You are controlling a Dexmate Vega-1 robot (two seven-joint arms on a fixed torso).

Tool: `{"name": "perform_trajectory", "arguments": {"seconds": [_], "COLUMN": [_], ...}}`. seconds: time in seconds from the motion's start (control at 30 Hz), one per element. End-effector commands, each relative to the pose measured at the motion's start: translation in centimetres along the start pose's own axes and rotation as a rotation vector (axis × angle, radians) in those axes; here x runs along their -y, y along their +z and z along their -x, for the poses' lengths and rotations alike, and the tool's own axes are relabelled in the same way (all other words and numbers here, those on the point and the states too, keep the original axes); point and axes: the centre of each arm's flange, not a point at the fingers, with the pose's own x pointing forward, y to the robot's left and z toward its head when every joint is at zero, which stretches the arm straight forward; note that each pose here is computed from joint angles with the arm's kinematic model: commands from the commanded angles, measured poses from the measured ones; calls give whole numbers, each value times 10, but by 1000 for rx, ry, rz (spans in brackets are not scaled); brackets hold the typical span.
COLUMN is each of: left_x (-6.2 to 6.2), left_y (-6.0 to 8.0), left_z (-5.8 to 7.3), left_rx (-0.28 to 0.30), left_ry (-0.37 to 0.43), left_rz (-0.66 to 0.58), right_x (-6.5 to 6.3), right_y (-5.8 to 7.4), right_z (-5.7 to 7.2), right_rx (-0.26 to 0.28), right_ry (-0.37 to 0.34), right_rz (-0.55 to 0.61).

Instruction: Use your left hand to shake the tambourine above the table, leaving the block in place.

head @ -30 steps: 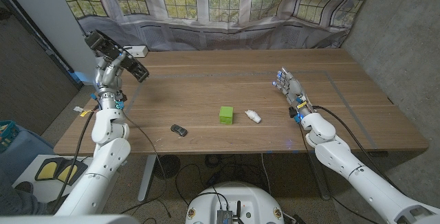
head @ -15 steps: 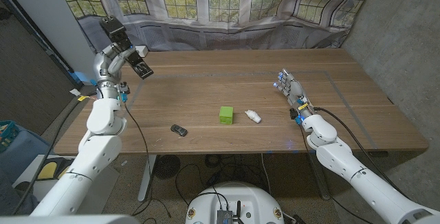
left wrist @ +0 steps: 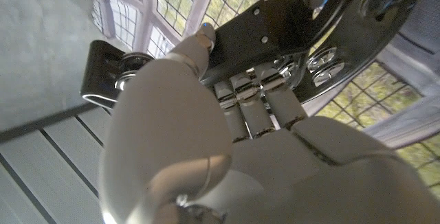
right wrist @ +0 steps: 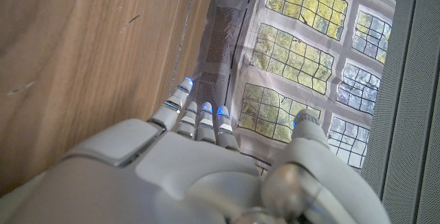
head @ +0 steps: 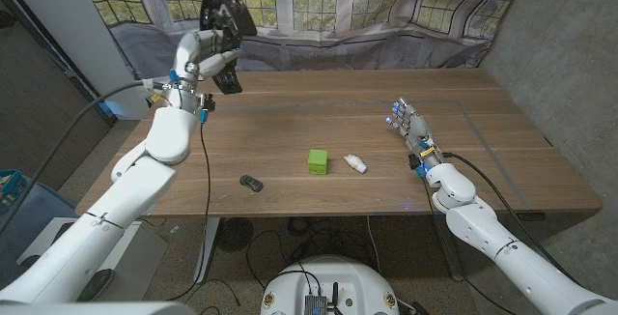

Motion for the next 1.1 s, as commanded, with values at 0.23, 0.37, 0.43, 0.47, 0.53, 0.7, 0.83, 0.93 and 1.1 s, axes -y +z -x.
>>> {"name": "perform_trajectory", "arguments": {"seconds": [0.23, 0.37, 0.43, 0.47, 0.53, 0.7, 0.83, 0.93, 1.1], "left_x": [110, 119, 121, 121, 121, 115, 107, 104, 98], "left_y": [49, 37, 34, 33, 30, 27, 22, 18, 16], "left_z": [-48, -46, -45, -44, -43, -42, -40, -39, -39], "left_rx": [149, 122, 109, 104, 97, 85, 69, 60, 54], "left_ry": [-609, -677, -689, -694, -699, -687, -679, -675, -639], "left_rz": [-861, -819, -816, -814, -804, -796, -754, -741, -729], "right_x": [-2, -2, -3, -3, -3, -3, -3, -3, -3], "right_y": [10, 8, 8, 8, 8, 8, 7, 7, 7], "right_z": [-1, -2, -2, -3, -4, -7, -8, -9, -10], "right_rx": [44, 38, 37, 37, 35, 32, 29, 26, 29], "right_ry": [10, 14, 12, 12, 10, 15, 16, 15, 12], "right_rz": [1, 2, -2, -1, -5, 2, 5, 5, 5]}}
